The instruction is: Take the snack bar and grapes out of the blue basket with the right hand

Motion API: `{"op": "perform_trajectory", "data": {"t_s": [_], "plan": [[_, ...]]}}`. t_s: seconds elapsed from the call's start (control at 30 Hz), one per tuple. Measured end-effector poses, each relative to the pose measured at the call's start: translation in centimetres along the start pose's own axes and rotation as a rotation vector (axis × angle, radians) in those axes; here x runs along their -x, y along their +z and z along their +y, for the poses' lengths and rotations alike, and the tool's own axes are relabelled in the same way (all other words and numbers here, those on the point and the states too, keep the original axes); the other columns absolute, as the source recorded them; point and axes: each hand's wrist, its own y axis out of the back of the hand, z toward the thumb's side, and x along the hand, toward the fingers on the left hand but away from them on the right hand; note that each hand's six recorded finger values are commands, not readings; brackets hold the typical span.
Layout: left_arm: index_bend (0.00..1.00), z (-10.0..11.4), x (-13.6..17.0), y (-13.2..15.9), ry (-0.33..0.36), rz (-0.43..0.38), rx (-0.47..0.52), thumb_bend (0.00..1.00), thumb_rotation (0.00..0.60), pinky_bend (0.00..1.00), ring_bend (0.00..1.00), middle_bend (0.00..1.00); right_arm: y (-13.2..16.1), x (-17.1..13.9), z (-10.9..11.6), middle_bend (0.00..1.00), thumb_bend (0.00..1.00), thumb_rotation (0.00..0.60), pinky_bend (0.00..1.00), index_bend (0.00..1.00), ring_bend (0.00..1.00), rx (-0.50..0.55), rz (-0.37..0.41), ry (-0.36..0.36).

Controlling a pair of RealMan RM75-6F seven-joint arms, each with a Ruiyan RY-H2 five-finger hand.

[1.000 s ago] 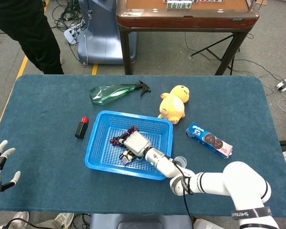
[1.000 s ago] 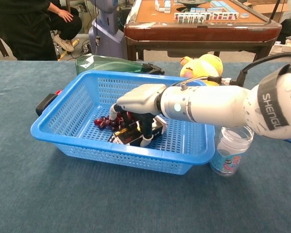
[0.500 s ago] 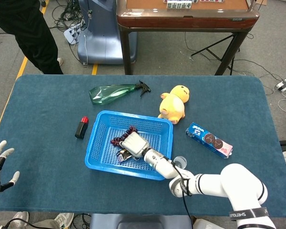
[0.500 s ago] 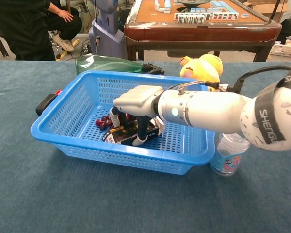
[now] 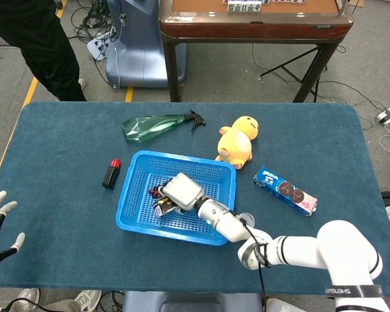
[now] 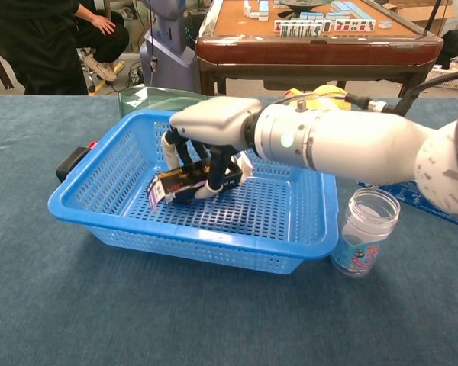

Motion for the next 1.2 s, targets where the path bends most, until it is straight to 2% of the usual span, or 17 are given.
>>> {"op": "perform_trajectory", "data": {"t_s": [0.13, 0.33, 0.47, 0.6, 0.77, 0.93, 1.07, 1.1, 1.2], "plan": [[0.23, 0.2, 0.0, -0.1, 0.004, 0.001, 0.0, 0.33, 0.6, 0.08, 0.05, 0.05, -1.2, -1.3, 2.2, 0.52, 0.31, 0.6, 0.77, 0.58, 0.55, 0.016, -0.014, -0.057], [0.23, 0.5, 0.1, 0.1, 0.013, -0.007, 0.003, 0.33, 0.6, 0.08, 0.05, 0.05, -4.9, -4.8, 5.6, 0.52, 0.31, 0.6, 0.77, 0.58, 0.55, 0.025, -0.084, -0.145], [0.23, 0.6, 0.1, 0.2, 0.015, -0.011, 0.006, 0.33, 0.6, 0.08, 0.05, 0.05, -8.8, -8.3, 7.2, 0.52, 0.31, 0.6, 0.77, 0.58, 0.55, 0.016, -0.176, -0.184], [0.23, 0.5, 0.1, 0.3, 0.014, -0.015, 0.008, 0.33, 0.6, 0.08, 0.05, 0.05, -12.8, -12.4, 7.6, 0.52, 0.31, 0.6, 0.77, 0.58, 0.55, 0.014, -0.281, -0.189], [0.23, 0.6, 0.0, 0.5, 0.017, -0.022, 0.014, 0.33, 0.6, 0.08, 0.05, 0.05, -17.3, -17.2, 6.5, 0.51, 0.31, 0.6, 0.77, 0.58, 0.55, 0.038, -0.422, -0.159], [0.23, 0.7, 0.0, 0.9, 0.02, -0.034, 0.012, 0.33, 0.6, 0.08, 0.05, 0.05, -20.7, -19.6, 4.7, 0.48, 0.3, 0.6, 0.77, 0.58, 0.55, 0.065, -0.53, -0.127], [0.23, 0.9, 0.0, 1.2, 0.024, -0.038, 0.017, 0.33, 0.6, 0.08, 0.05, 0.05, -23.3, -20.4, 2.2, 0.43, 0.3, 0.6, 0.76, 0.54, 0.51, 0.071, -0.604, -0.06], [0.23, 0.9, 0.1, 1.3, 0.025, -0.039, 0.016, 0.33, 0.6, 0.08, 0.05, 0.05, -23.9, -20.5, 1.6, 0.4, 0.3, 0.6, 0.74, 0.49, 0.49, 0.072, -0.619, -0.043], [0.23, 0.9, 0.2, 1.3, 0.024, -0.038, 0.011, 0.33, 0.6, 0.08, 0.05, 0.05, -25.4, -20.6, -0.8, 0.3, 0.29, 0.6, 0.66, 0.27, 0.39, 0.09, -0.666, 0.024]]}}
